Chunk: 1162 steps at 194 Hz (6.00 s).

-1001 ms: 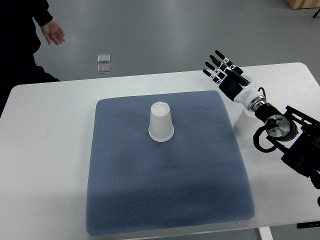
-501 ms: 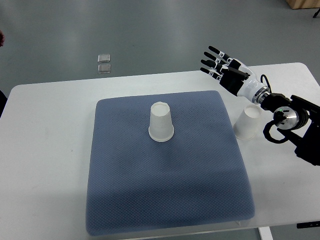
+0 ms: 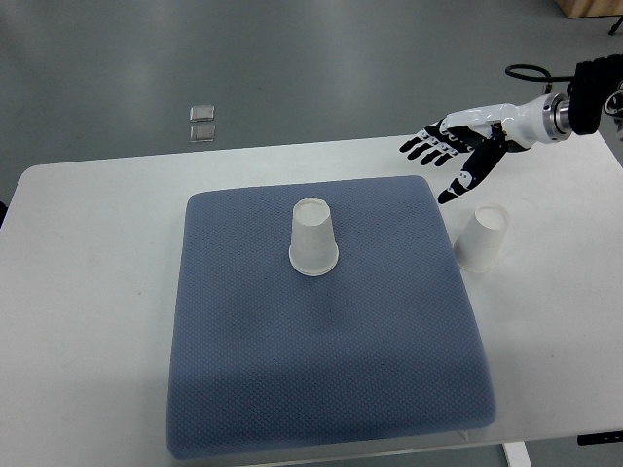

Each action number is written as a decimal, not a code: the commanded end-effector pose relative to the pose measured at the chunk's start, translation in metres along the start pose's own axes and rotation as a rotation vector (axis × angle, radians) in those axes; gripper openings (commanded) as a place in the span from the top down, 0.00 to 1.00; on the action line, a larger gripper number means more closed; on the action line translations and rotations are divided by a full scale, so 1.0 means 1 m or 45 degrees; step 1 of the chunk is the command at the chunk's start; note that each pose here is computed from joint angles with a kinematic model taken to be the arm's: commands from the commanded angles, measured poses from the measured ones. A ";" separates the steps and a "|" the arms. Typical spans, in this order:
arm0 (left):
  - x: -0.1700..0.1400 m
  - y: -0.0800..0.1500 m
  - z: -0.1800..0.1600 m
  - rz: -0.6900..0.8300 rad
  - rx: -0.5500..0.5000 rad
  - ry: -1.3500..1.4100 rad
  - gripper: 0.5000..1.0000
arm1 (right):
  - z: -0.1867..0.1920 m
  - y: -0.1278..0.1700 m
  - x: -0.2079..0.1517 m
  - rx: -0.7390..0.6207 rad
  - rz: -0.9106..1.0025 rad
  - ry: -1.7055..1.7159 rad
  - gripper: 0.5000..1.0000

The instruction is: Stack paper cups

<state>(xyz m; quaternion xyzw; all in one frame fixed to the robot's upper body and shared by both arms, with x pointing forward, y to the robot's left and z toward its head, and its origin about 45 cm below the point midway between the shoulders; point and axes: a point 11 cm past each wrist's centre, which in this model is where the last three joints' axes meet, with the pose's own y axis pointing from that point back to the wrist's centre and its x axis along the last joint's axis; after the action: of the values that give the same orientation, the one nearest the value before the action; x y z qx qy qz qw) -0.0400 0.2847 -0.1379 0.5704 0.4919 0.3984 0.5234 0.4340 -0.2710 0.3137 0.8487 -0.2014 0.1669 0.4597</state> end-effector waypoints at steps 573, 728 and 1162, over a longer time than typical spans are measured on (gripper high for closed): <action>0.000 0.000 0.000 -0.001 0.000 0.005 0.00 | 0.103 -0.045 -0.057 -0.571 0.185 0.329 0.41; 0.000 0.000 0.000 -0.001 -0.001 0.007 0.00 | 0.091 -0.052 -0.053 -0.528 0.201 0.318 0.89; -0.005 0.000 0.001 -0.020 -0.003 0.004 0.00 | -0.218 -0.034 -0.009 -0.166 0.165 0.699 0.86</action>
<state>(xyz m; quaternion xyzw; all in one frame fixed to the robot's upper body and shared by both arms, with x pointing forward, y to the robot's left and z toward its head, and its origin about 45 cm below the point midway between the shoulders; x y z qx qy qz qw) -0.0406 0.2793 -0.1376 0.5652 0.4968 0.3959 0.5263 0.4178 -0.0638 0.4077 0.7228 -0.1309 0.4141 0.5375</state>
